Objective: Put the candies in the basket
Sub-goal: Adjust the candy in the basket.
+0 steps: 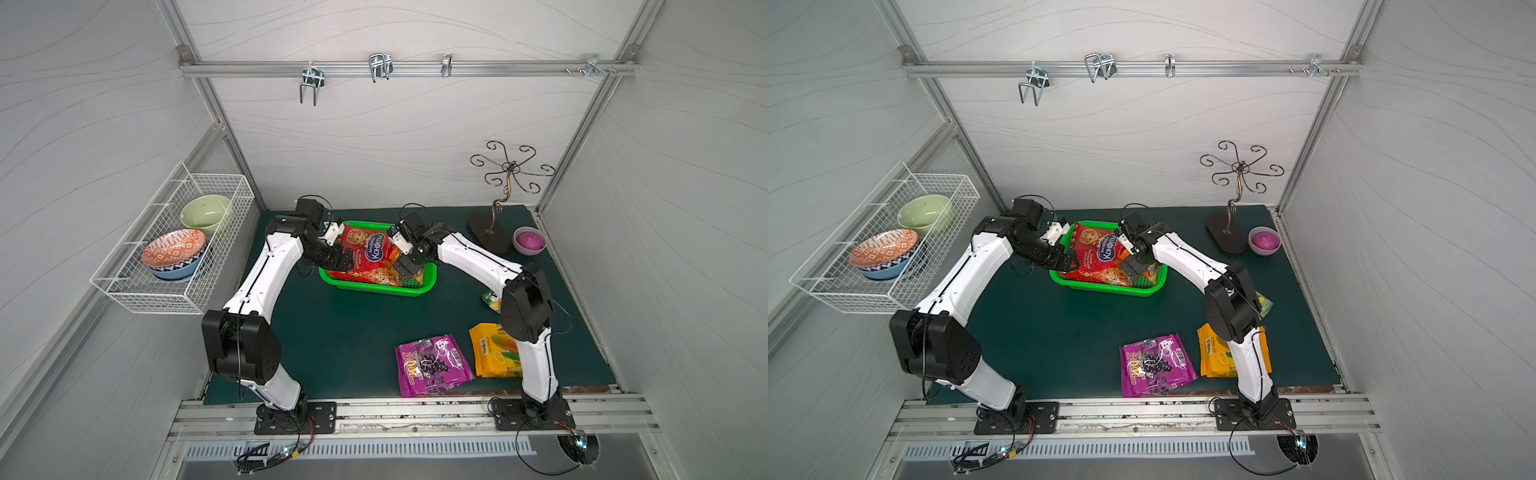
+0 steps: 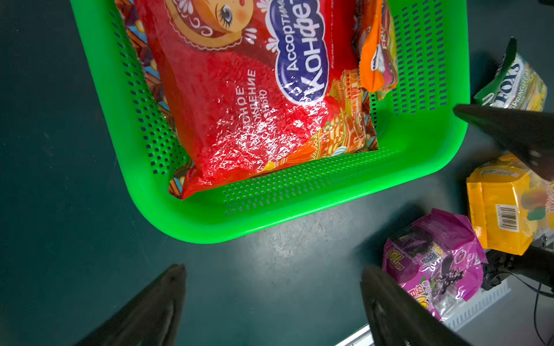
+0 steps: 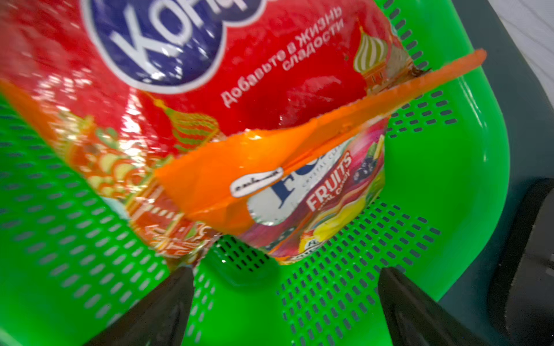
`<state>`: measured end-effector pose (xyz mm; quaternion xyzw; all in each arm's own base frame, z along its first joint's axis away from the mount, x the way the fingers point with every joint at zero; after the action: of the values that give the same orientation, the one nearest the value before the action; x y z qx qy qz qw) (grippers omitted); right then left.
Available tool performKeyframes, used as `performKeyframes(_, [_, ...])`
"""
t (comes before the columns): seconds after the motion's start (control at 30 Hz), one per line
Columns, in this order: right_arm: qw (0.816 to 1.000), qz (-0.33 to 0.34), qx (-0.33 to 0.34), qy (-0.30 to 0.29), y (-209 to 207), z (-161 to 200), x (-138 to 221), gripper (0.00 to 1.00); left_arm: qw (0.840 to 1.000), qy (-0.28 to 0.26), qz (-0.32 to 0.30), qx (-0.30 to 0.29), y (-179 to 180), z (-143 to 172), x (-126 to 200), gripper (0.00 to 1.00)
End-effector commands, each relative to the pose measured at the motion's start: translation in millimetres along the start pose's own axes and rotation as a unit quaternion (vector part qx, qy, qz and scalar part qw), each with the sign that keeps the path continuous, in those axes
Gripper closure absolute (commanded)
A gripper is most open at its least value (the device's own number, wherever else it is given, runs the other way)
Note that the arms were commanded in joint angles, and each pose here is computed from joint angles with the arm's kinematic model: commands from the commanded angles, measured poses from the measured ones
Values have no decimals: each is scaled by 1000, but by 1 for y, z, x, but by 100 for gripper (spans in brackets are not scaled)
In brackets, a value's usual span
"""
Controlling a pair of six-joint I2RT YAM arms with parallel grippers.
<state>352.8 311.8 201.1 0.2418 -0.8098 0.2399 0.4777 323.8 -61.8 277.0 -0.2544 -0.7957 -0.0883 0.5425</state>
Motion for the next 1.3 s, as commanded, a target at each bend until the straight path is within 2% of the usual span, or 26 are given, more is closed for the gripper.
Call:
performKeyframes(0.0, [995, 55, 71, 31, -6, 10, -24, 1, 1000, -11, -10, -6, 2, -8, 7, 5])
performKeyframes(0.1, [994, 73, 73, 32, -11, 7, -36, 1, 1000, -9, -12, -7, 2, -8, 6, 5])
performKeyframes(0.33, [977, 203, 68, 23, -38, -15, -61, 1, 1000, -6, -11, -5, 3, -8, 4, 5])
performKeyframes(0.47, [971, 235, 43, 6, -53, -27, -57, 1, 1000, -8, -12, -6, 3, -7, 5, 5])
performKeyframes(0.53, [972, 231, 36, 1, -53, -29, -53, 1, 1000, -8, -11, -7, 3, -7, 5, 5])
performKeyframes(0.73, [985, 165, 58, 13, -28, -18, -42, 1, 1000, -11, -10, -7, 2, -7, 6, 5])
performKeyframes(0.9, [988, 143, 42, 29, -24, -5, -9, 1, 1000, -14, -2, -8, 0, -7, 8, 5])
performKeyframes(1.13, [1000, -6, -21, 15, -18, 2, 54, 1, 1000, -6, 24, -7, -2, -14, 9, 5])
performKeyframes(1.27, [989, -98, -115, -3, -28, 6, 87, 1, 999, -16, 40, -11, -6, -21, 15, 5])
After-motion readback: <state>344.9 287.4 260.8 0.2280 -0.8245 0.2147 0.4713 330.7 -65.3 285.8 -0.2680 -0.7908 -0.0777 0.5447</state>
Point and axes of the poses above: each gripper's point midway between its finger pads, its own x axis back along the fingers, its own y axis along the line the jaws close on, z = x × y, the point moved 9 cm from there along x, back along the fingers, and after that the axes turned 13 degrees about -x, right-handed, at the moved point
